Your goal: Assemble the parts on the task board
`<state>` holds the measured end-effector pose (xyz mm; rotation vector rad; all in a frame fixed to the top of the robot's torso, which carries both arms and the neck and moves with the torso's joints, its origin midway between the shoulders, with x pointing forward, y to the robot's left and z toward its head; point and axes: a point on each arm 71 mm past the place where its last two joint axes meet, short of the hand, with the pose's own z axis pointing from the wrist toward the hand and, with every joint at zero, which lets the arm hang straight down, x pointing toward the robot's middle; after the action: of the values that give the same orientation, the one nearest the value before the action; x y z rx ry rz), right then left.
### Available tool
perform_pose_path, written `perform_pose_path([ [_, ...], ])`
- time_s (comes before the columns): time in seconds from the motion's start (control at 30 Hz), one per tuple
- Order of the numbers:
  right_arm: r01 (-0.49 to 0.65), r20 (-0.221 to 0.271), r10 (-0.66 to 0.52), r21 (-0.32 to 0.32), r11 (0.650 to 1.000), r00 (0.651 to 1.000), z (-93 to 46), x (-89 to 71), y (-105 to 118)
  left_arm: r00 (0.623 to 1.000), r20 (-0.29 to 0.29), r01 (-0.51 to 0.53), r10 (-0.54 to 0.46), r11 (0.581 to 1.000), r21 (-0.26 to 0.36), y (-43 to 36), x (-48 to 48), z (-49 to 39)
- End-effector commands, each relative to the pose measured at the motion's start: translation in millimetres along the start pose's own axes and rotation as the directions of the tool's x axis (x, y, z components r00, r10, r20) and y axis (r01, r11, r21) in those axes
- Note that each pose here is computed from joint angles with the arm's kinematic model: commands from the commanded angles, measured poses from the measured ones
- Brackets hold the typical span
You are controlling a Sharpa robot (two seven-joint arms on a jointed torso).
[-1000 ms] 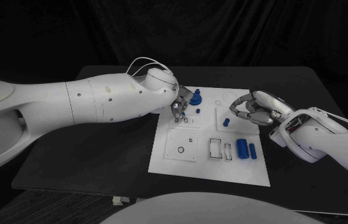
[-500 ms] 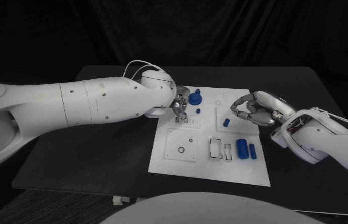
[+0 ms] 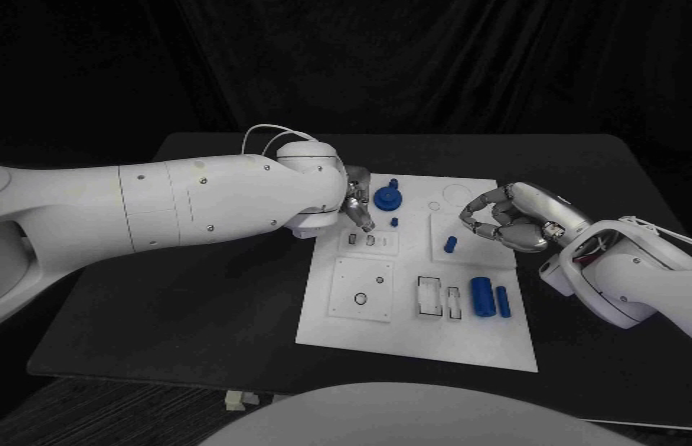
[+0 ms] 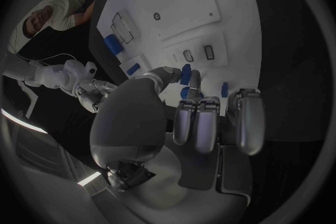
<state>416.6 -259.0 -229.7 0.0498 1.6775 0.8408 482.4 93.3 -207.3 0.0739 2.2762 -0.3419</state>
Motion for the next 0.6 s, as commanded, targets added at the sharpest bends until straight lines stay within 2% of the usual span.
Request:
perform_pose_path([
  [0.03, 0.0, 0.008, 0.0, 0.017, 1.0, 1.0, -0.5, 0.3, -0.4, 0.996, 0.041, 0.074, -0.073, 0.997, -0.027, 1.5, -1.7, -0.7],
  [0.3, -0.002, 0.001, 0.002, 0.016, 1.0, 1.0, 1.2, 1.8, 0.7, 0.989, 0.085, 0.127, -0.123, 0.99, -0.054, 5.2, 3.0, 1.1],
  [0.6, -0.028, 0.0, 0.028, 0.021, 0.999, 1.0, 2.3, 3.1, 2.2, 0.992, 0.061, 0.119, -0.113, 0.989, -0.086, 1.7, 10.3, 8.0],
])
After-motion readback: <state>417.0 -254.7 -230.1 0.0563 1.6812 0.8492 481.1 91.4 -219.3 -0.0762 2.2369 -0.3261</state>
